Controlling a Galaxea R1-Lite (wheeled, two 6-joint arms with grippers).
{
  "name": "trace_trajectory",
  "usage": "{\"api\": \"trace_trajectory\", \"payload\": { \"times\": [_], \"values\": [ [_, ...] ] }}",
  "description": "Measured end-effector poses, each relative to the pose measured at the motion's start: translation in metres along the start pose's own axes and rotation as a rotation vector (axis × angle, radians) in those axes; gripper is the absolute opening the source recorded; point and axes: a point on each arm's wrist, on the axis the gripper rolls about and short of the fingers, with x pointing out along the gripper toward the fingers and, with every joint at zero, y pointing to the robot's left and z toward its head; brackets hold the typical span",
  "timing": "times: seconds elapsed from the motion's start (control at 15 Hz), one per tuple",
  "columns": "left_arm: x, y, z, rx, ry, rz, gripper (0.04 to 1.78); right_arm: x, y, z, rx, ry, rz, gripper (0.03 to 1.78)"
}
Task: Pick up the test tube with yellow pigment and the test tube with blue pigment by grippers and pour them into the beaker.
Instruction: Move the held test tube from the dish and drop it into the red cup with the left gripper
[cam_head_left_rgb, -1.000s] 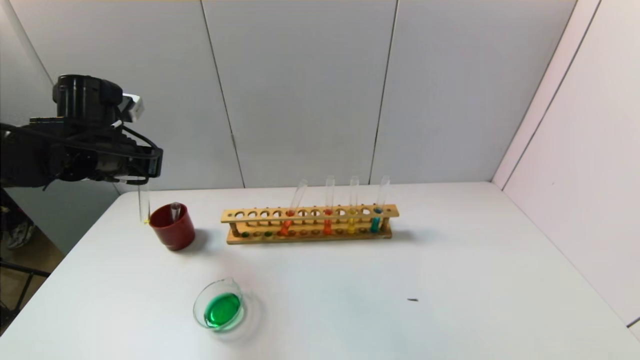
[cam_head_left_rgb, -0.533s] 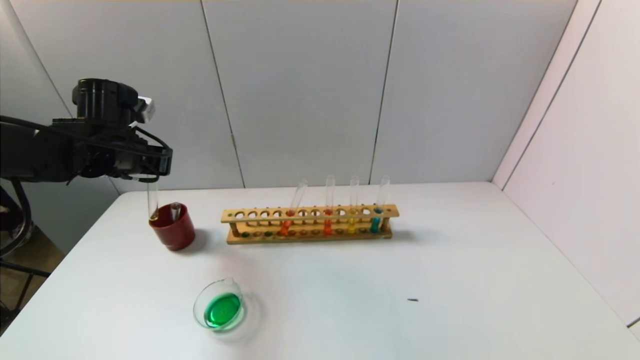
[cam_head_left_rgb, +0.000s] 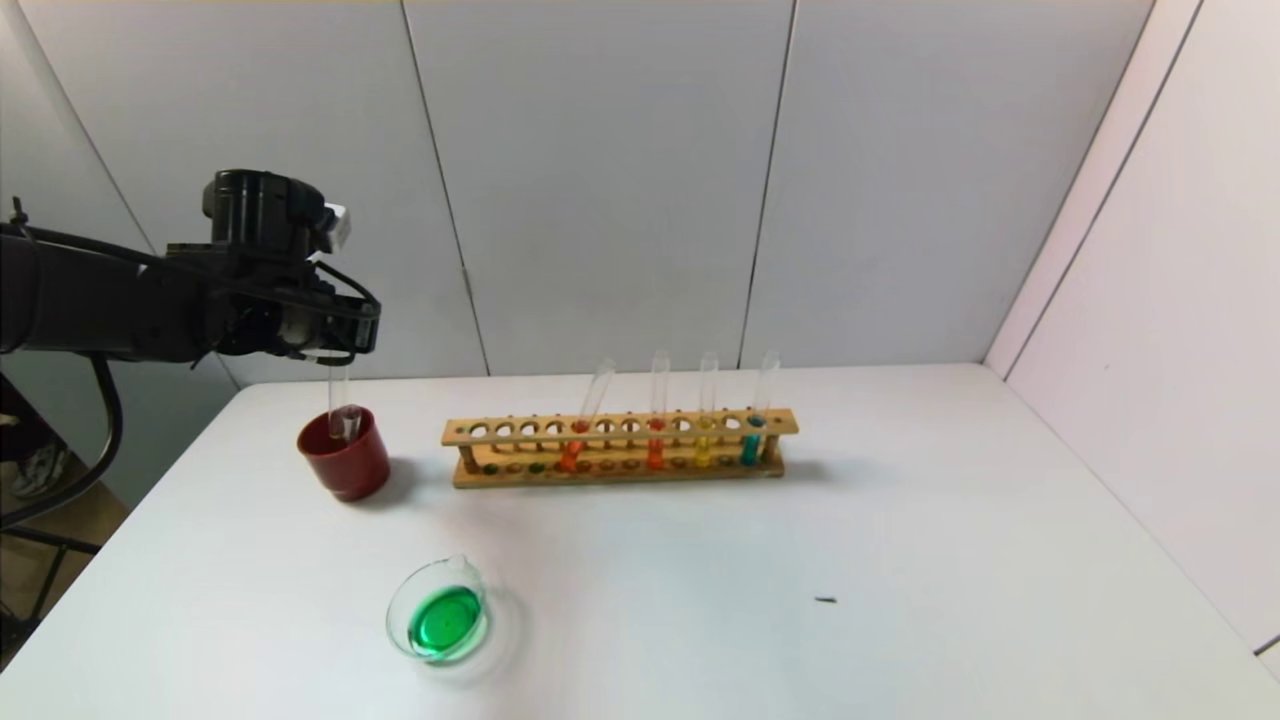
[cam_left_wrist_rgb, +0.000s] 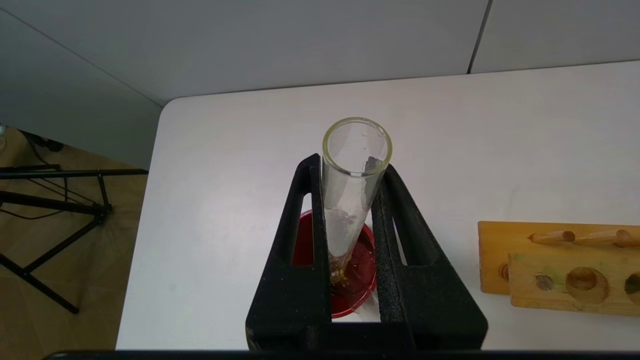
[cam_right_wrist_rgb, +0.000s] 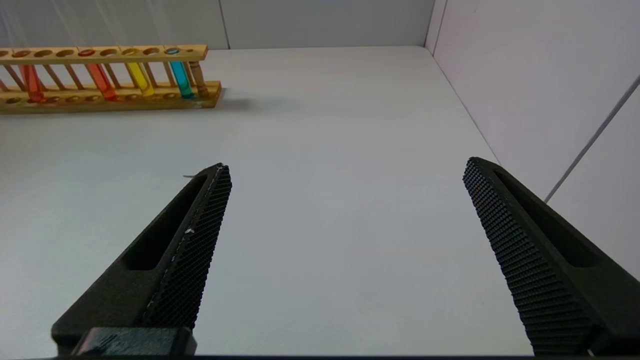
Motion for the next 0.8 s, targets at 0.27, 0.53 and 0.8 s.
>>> {"api": "trace_trajectory", "payload": {
  "times": [0.27,0.53,0.8],
  "values": [
    [0.005,-0.002,-0.006,-0.008,0.023,-0.002,0.30,0.000,0.000,0.000,0.000,0.000,0.000,1.70],
    [0.007,-0.001,-0.016,-0.019,0.056,0.003,0.30,0.000,0.000,0.000,0.000,0.000,0.000,1.70],
    [0.007,0.005,-0.021,-0.023,0.071,0.017,0.32,0.000,0.000,0.000,0.000,0.000,0.000,1.70]
  ]
}}
